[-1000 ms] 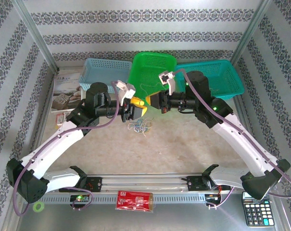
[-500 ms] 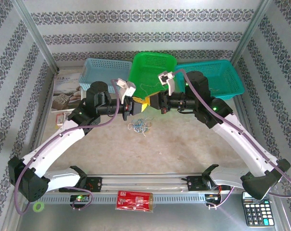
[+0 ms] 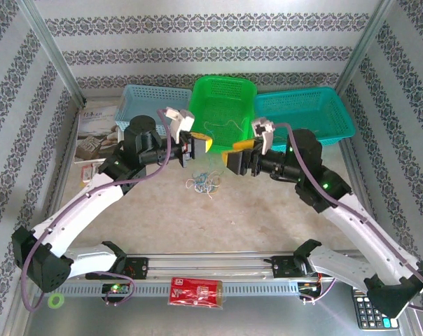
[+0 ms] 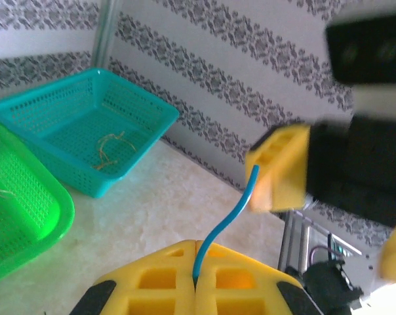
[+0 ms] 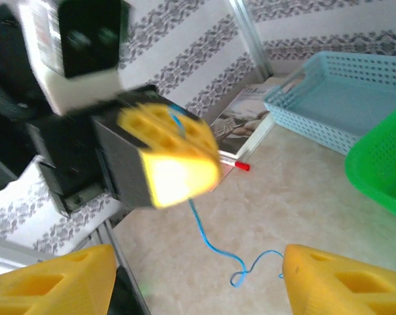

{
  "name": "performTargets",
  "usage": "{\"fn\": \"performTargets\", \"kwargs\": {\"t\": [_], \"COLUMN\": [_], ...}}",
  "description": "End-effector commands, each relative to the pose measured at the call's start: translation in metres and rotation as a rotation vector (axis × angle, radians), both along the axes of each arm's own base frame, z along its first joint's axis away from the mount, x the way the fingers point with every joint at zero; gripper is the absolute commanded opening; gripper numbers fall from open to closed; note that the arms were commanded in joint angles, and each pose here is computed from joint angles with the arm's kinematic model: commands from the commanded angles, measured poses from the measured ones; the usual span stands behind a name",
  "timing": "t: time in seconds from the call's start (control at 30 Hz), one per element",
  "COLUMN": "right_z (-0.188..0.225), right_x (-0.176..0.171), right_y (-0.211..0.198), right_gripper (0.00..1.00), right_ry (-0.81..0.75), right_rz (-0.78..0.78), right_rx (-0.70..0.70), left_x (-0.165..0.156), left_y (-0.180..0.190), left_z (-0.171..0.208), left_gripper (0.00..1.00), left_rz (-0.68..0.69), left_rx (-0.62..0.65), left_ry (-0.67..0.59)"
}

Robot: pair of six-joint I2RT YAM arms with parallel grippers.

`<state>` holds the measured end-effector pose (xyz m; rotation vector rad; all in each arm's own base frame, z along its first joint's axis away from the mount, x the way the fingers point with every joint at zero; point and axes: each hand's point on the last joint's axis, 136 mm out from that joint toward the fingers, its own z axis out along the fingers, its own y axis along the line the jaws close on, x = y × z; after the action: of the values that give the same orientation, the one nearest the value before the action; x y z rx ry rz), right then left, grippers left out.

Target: Untangle the cables

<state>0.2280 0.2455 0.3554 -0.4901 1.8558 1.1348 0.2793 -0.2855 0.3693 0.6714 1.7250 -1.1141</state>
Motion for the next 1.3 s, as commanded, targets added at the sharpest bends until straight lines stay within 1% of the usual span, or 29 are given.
{"fn": "performTargets", "kwargs": {"t": [0.0,0.07,0.27,0.4,0.57,0.77,0.93,1.13,1.27], "right_z": [-0.001,-0.007,-0.008,-0.008,-0.024,-0.071,-0.130,-0.182,-0.206], "right_x": [0.019,0.020,0.018,0.033,0.054,0.082,0.098,0.107,0.109], "right_y": [-0.001,0.009,0.046,0.051,0.057,0.057,0.052,0.044,0.039], "right_gripper": [0.71,0.72,0.72,0.72,0.70,0.64,0.60,0.56,0.56], "right_ry": [-0.062,-0.085,-0.192,-0.212,-0.216,-0.201,-0.144,-0.076,-0.040], "right_rz": [-0.095,-0.092,-0.091,-0.155,-0.224,-0.340,-0.430,-0.507,-0.541], "right_rx": [0.086,0.103,0.073,0.083,0.091,0.061,0.003,-0.022,-0.039], "left_x": [-0.004,-0.004,-0.005,-0.006,-0.008,-0.010,-0.011,-0.014,-0.015], "left_y": [0.007,0.007,0.005,0.005,0.007,0.012,0.019,0.029,0.037], "left_z": [0.055,0.066,0.091,0.105,0.127,0.162,0.197,0.237,0.260], "left_gripper": [0.00,0.00,0.00,0.00,0.00,0.00,0.00,0.00,0.00], "left_rz": [0.048,0.045,0.031,0.026,0.024,0.036,0.063,0.091,0.124], "left_rx": [-0.100,-0.116,-0.151,-0.175,-0.222,-0.309,-0.390,-0.462,-0.492], "left_ry": [-0.066,-0.073,-0.086,-0.096,-0.105,-0.130,-0.160,-0.202,-0.235]}}
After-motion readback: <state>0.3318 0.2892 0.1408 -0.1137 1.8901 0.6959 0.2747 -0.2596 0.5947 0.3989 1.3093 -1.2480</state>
